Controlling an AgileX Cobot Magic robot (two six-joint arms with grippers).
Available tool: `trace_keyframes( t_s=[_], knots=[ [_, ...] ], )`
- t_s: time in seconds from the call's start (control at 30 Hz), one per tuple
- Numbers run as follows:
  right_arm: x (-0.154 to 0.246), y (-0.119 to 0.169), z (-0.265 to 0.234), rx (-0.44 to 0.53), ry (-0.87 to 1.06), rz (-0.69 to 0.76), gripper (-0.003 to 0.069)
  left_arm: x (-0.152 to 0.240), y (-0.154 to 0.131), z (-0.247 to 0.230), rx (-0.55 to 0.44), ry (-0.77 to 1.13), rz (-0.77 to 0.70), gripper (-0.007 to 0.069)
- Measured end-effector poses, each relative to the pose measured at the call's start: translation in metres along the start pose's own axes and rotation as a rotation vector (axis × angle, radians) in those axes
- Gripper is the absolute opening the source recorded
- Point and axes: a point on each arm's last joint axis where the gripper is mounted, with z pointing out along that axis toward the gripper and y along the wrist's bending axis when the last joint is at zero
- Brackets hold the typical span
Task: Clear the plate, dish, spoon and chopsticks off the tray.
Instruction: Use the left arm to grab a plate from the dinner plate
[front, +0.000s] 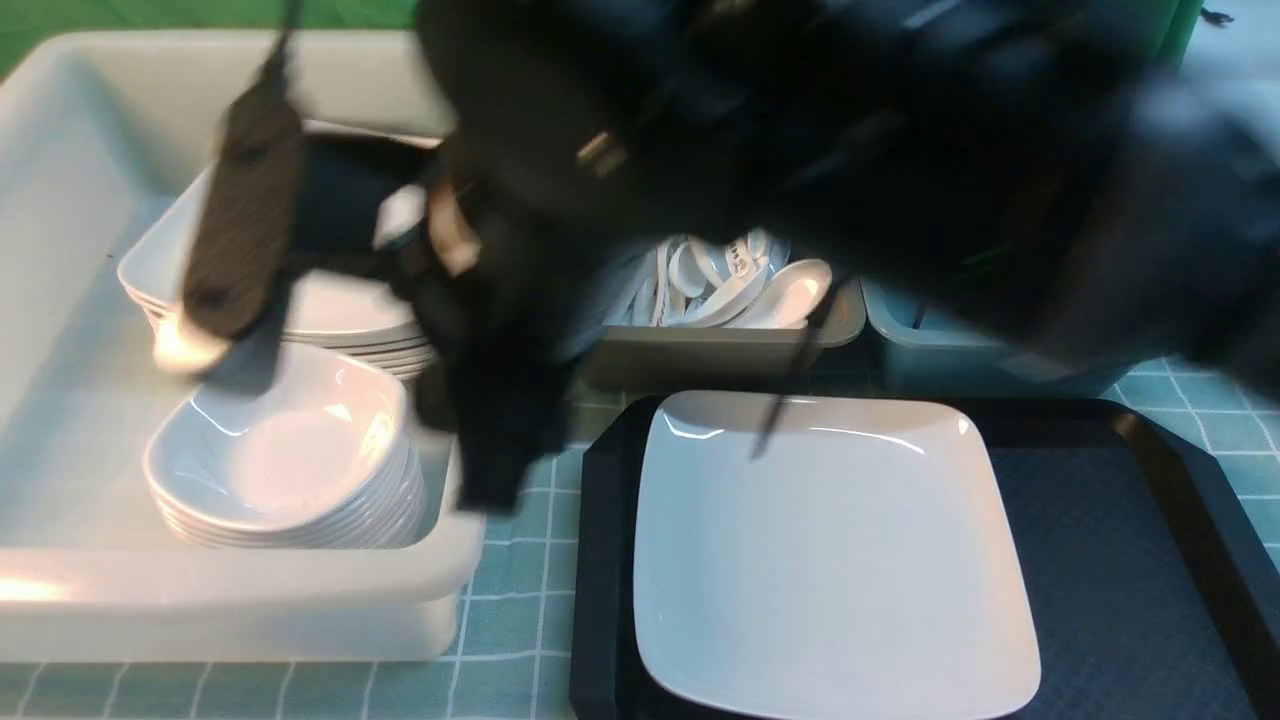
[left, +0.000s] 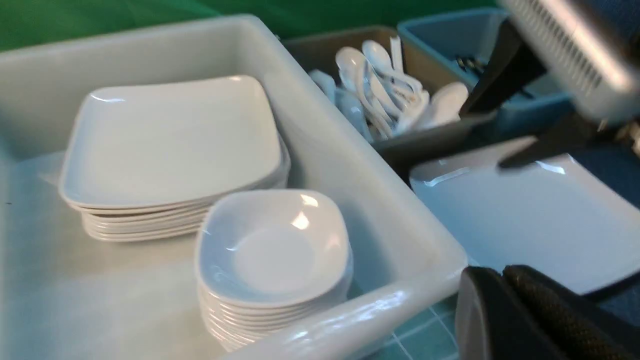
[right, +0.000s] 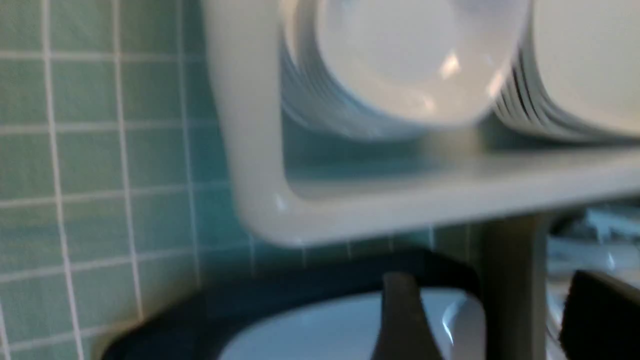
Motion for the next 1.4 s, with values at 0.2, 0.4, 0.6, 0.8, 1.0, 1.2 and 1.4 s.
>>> trace_keyframes(
  t_s=[0.2, 0.4, 0.6, 0.8, 1.0, 1.2, 1.4],
  knots=[
    [0.043, -0.020, -0.049, 0.097, -0.013, 0.263, 0.0097, -0.018, -0.019, 0.076, 0.259, 0.189, 0.124, 0.0018],
    [0.134, -0.013, -0.085, 0.148, 0.061, 0.524, 0.0053, -0.013, -0.046, 0.166, 0.475, 0.327, 0.265, 0.0018],
    [0.210, 0.033, -0.105, 0.164, 0.091, 0.667, 0.0055, 0.013, -0.098, 0.237, 0.597, 0.495, 0.546, 0.0018],
    [0.253, 0.066, -0.120, 0.182, 0.041, 0.769, 0.0066, 0.030, -0.132, 0.290, 0.639, 0.574, 0.766, 0.0067],
    [0.279, 0.083, -0.135, 0.208, -0.052, 0.822, 0.0069, 0.055, -0.132, 0.323, 0.638, 0.641, 0.997, 0.0260],
    [0.293, 0.094, -0.142, 0.226, -0.118, 0.832, 0.0069, 0.065, -0.132, 0.336, 0.689, 0.605, 1.227, 0.0468],
    [0.294, 0.095, -0.140, 0.223, -0.111, 0.830, 0.0070, 0.074, -0.135, 0.349, 0.714, 0.547, 1.344, 0.0491]
  ],
)
